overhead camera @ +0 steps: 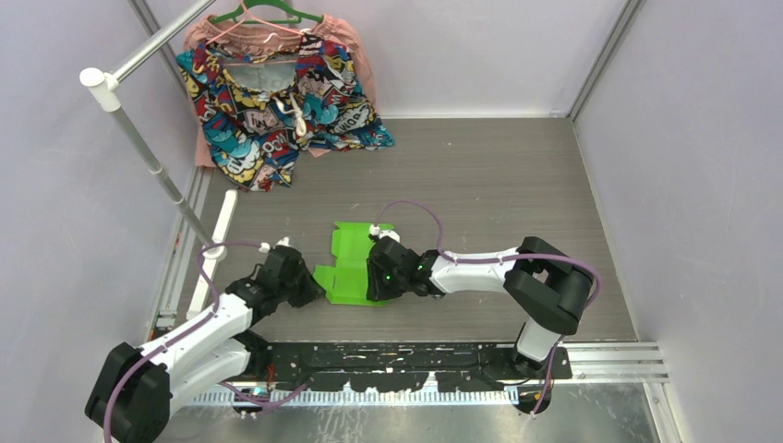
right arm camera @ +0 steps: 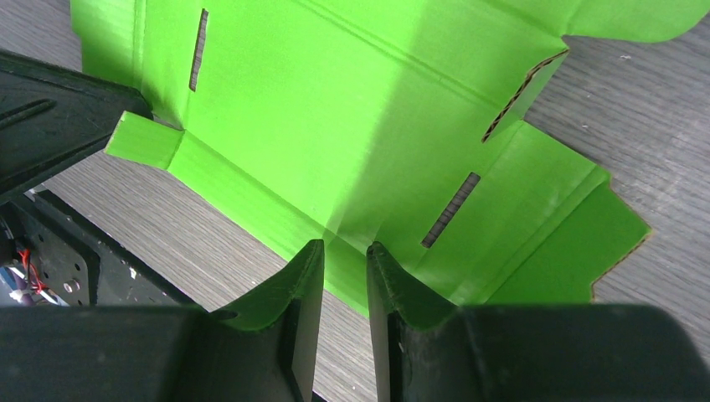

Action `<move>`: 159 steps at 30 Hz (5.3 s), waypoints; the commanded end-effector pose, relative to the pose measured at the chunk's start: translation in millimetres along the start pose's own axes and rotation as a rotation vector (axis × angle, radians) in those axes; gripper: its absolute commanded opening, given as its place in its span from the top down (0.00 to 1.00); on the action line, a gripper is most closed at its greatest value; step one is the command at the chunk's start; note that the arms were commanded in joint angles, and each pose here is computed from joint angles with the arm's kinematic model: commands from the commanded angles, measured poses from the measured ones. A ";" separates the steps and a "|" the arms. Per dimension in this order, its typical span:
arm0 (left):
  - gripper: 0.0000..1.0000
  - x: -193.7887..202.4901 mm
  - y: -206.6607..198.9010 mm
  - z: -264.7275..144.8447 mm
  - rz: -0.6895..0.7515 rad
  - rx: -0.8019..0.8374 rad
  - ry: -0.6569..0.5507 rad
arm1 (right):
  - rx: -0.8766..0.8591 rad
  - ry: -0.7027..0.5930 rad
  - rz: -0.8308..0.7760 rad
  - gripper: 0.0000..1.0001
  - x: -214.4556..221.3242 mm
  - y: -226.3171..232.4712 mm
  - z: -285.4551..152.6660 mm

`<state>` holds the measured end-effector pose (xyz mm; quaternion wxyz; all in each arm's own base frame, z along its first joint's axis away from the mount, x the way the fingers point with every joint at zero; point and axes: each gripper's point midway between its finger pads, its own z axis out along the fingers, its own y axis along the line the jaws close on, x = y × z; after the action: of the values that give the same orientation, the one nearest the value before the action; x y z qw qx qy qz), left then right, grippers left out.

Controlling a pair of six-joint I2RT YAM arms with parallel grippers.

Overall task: Fold the paper box
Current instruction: Fold the paper box at the center of the board.

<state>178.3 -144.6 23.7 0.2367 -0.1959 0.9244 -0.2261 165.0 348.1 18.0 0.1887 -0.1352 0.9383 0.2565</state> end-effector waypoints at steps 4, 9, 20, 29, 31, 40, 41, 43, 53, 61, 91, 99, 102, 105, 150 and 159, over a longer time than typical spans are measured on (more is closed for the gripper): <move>1.00 -10.2 -21.1 -6.6 0.015 0.076 -0.028 | 0.196 0.158 -0.018 0.68 50.9 -57.8 10.8; 1.00 -11.9 -24.5 -12.6 0.015 0.087 -0.035 | 0.196 0.157 -0.016 0.68 51.4 -58.3 11.8; 1.00 -8.5 -33.2 -16.9 0.023 0.116 -0.021 | 0.168 0.182 -0.009 0.69 55.1 -52.9 12.5; 1.00 -5.2 -37.8 -17.9 0.043 0.121 -0.038 | 0.167 0.189 -0.008 0.69 58.8 -54.7 13.2; 1.00 -5.8 -38.6 -19.2 0.045 0.124 -0.041 | 0.167 0.189 -0.006 0.69 59.2 -54.9 13.4; 1.00 2.8 -38.4 -8.5 0.045 0.118 -0.011 | 0.161 0.193 -0.007 0.69 59.8 -53.5 15.0; 1.00 4.1 -38.5 -7.4 0.049 0.115 -0.008 | 0.161 0.191 -0.005 0.69 58.8 -53.2 15.3; 1.00 6.4 -39.3 -5.2 0.053 0.116 -0.003 | 0.161 0.193 -0.006 0.69 59.2 -53.3 15.6; 1.00 15.4 -37.9 8.9 0.083 0.082 0.009 | 0.163 0.201 -0.009 0.69 59.7 -53.0 16.6; 1.00 29.4 -30.9 19.2 0.111 0.048 0.030 | 0.166 0.204 -0.016 0.69 58.0 -51.8 15.4; 1.00 16.3 -56.9 37.3 0.181 0.033 0.009 | 0.118 -0.018 -0.057 0.60 -13.1 -16.7 -75.7; 1.00 17.2 -57.1 39.7 0.189 0.026 0.017 | 0.152 0.003 -0.032 0.61 0.7 -31.9 -64.3; 1.00 17.5 -55.7 39.4 0.189 0.024 0.017 | 0.161 0.001 -0.028 0.61 0.2 -35.1 -59.3; 1.00 18.2 -54.9 39.8 0.188 0.022 0.019 | 0.165 -0.013 -0.020 0.61 -5.1 -37.3 -55.1; 1.00 28.9 -56.8 54.0 0.195 0.028 0.072 | 0.134 -0.040 0.014 0.64 -46.7 -28.8 -34.7; 1.00 31.5 -57.1 58.1 0.201 0.024 0.084 | 0.116 -0.027 0.004 0.66 -45.3 -23.6 -31.6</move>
<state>213.3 -239.1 20.7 0.2517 -0.1051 0.9251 -0.2643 195.3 293.5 34.4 0.1907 -0.1130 0.9611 0.1650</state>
